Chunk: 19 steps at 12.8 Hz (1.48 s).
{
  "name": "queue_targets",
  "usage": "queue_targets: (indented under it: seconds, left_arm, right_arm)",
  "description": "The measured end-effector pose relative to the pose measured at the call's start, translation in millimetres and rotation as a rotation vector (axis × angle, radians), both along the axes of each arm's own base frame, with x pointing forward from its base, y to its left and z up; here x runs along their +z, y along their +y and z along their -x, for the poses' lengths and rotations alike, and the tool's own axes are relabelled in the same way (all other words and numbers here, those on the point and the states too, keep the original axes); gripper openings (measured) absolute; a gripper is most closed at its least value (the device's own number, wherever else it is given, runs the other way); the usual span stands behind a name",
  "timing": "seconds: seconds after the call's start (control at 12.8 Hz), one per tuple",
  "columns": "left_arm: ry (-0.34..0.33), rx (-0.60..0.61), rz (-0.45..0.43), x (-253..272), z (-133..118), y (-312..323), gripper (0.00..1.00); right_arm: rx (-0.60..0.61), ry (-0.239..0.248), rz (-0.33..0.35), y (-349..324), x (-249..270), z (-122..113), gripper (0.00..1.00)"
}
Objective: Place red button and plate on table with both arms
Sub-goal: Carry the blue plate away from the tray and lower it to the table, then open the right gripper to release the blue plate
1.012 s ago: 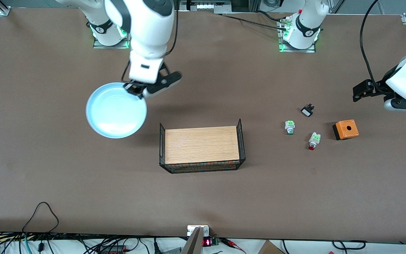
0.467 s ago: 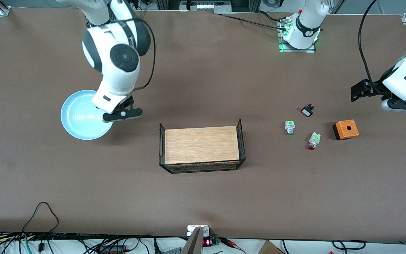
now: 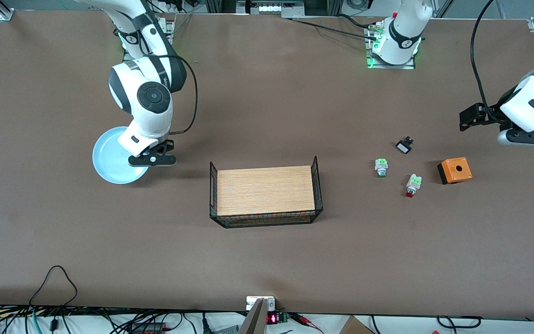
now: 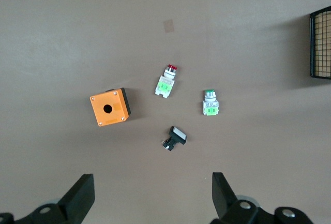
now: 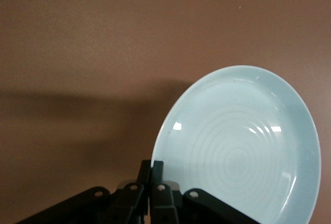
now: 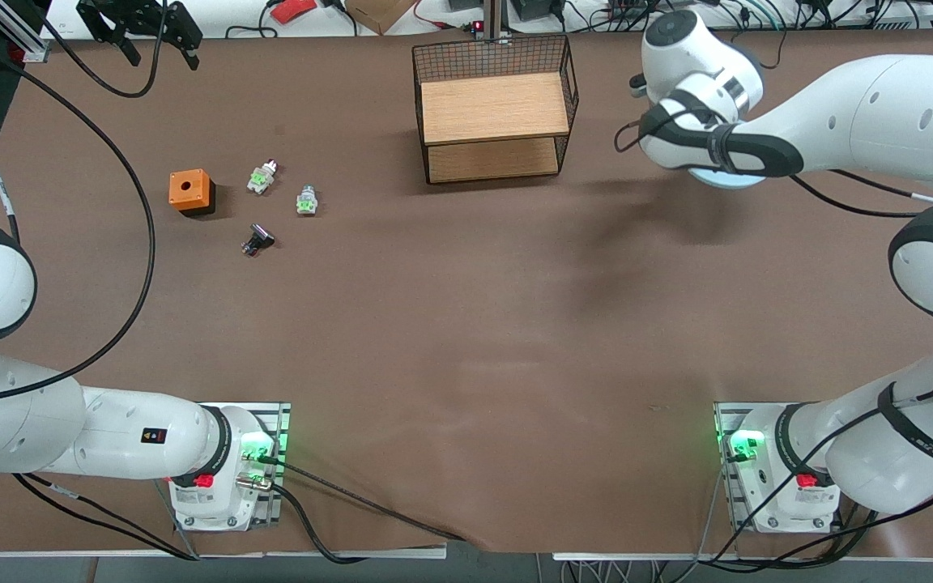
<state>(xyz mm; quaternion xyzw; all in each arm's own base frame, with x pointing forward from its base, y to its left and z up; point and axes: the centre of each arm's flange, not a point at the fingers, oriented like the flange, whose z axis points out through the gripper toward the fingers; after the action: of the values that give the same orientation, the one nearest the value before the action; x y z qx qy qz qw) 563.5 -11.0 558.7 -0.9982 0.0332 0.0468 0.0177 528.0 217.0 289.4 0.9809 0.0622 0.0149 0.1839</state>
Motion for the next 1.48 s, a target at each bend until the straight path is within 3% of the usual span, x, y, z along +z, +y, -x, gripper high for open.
queue_targets:
  seconds: [0.39,0.93,1.09,1.48]
  left_arm:
    - [0.016,0.014,-0.001,6.4,7.0,0.2,1.0]
    - [0.005,0.023,-0.001,35.0,14.5,1.5,1.0]
    - [0.004,0.025,-0.001,36.9,14.7,2.3,1.0]
    - [0.005,0.026,-0.001,36.7,14.8,2.9,1.0]
  right_arm:
    - [-0.03,-0.047,-0.079,-12.2,-61.8,23.2,0.02]
    - [-0.044,-0.058,-0.093,-11.5,-95.3,26.9,0.02]
    - [-0.049,-0.058,-0.092,-12.2,-97.2,26.9,0.08]
    - [-0.063,-0.072,-0.079,-9.7,-76.1,12.1,0.6]
